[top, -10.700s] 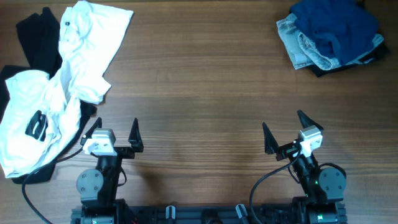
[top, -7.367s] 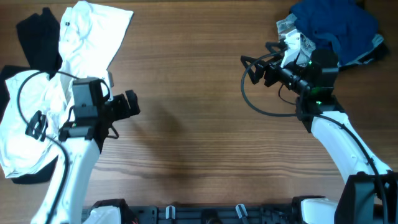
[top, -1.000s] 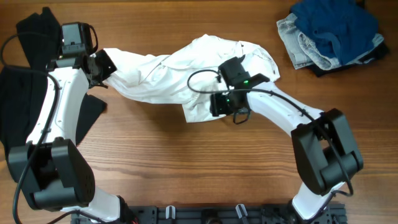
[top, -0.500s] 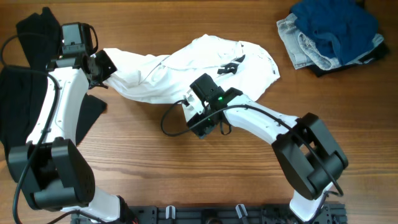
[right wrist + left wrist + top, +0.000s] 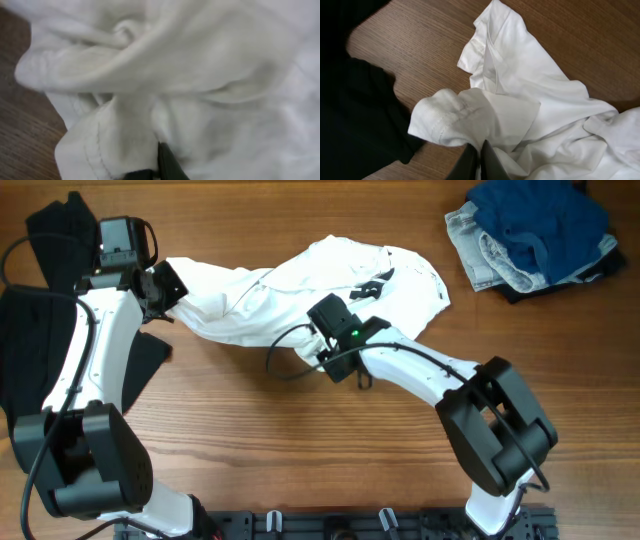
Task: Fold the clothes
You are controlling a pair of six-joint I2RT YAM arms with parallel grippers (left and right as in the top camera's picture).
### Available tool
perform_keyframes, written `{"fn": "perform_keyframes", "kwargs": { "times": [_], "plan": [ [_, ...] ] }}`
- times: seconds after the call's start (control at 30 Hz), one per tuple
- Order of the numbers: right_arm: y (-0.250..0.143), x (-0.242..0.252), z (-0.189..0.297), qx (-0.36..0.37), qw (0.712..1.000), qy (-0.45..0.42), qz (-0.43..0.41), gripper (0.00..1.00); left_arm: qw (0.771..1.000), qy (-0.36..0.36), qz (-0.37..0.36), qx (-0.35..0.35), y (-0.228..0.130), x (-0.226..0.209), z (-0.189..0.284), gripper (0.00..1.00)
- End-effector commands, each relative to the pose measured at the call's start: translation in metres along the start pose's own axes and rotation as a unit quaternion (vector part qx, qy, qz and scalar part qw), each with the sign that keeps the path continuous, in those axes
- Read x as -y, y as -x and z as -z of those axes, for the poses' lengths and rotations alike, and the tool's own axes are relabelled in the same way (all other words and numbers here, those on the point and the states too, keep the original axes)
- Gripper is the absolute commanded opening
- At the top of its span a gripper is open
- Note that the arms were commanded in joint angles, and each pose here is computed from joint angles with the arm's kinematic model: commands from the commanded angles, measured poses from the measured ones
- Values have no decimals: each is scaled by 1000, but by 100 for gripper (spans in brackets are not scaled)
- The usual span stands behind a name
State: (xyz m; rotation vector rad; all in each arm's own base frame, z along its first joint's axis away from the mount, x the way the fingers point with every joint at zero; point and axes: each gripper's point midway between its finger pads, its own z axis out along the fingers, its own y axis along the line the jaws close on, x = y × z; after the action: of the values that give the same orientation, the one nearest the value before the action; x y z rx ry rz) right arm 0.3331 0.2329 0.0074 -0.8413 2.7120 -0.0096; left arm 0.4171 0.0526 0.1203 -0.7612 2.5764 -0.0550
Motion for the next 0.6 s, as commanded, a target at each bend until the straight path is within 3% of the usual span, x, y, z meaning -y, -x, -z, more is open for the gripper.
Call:
{"fn": "perform_keyframes", "kwargs": {
  "times": [0.0, 0.1, 0.23, 0.43, 0.57],
  "plan": [
    [60, 49, 72, 99, 991, -32, -87, 4, 999, -17, 5, 28, 8, 4, 25, 4],
    [98, 123, 190, 219, 961, -61, -160, 4, 992, -58, 9, 111, 27, 10, 96, 4],
    [92, 192, 343, 353, 905, -86, -223, 4, 962, -118, -2, 247, 38, 10, 211, 4],
    [29, 228, 457, 445, 839, -142, -278, 4, 889, -180, 6, 421, 23, -11, 350, 4],
    [-21, 219, 525, 514, 790, -163, -293, 4, 830, -223, 13, 511, 3, -23, 426, 4]
  ]
}}
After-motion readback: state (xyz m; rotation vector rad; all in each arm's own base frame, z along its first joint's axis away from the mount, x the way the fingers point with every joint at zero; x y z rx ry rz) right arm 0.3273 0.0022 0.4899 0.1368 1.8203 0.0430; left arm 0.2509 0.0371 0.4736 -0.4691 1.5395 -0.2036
